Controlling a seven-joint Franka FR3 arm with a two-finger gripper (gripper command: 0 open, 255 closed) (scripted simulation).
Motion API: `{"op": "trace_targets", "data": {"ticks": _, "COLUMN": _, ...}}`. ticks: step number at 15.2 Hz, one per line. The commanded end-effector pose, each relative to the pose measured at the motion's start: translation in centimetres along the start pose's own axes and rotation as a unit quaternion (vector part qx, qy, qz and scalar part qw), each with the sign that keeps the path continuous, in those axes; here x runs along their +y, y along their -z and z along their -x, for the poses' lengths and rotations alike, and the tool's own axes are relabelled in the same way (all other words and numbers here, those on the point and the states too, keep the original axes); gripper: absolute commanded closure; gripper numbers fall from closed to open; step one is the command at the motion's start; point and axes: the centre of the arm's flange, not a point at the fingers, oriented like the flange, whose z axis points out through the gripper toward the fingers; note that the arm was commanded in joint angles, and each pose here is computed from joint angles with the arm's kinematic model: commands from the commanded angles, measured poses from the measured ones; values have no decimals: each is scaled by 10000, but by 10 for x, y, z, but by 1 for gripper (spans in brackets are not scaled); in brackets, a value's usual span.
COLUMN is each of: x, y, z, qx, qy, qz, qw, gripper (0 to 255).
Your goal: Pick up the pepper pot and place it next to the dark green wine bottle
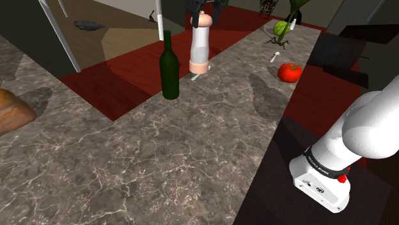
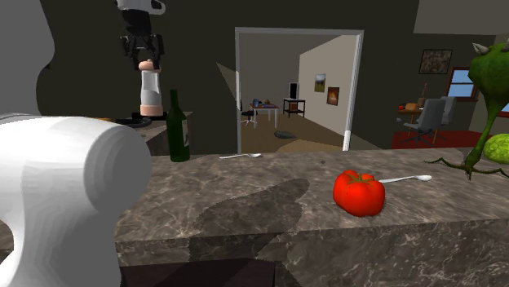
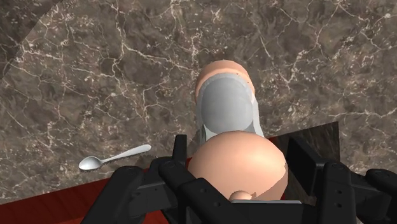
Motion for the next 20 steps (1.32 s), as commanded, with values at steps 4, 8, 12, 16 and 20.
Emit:
{"op": "trace_targets", "data": {"ticks": 4, "x": 0, "y": -26, "z": 2, "qx": 3, "qy": 0, "qz": -1, "qw": 10000, "gripper": 255}}
{"op": "trace_targets", "data": {"ticks": 8, "x": 0, "y": -47, "z": 4, "qx": 3, "qy": 0, "qz": -1, "qw": 10000, "gripper": 255}}
{"op": "trace_targets", "data": {"ticks": 12, "x": 0, "y": -68, "z": 6, "qx": 3, "qy": 0, "qz": -1, "qw": 10000, "gripper": 255}}
{"op": "trace_targets", "data": {"ticks": 16, "x": 0, "y": -89, "z": 8, "qx": 3, "qy": 0, "qz": -1, "qw": 10000, "gripper": 255}}
{"op": "trace_targets", "data": {"ticks": 20, "x": 0, "y": -111, "z": 10, "qx": 3, "qy": 0, "qz": -1, "qw": 10000, "gripper": 255}}
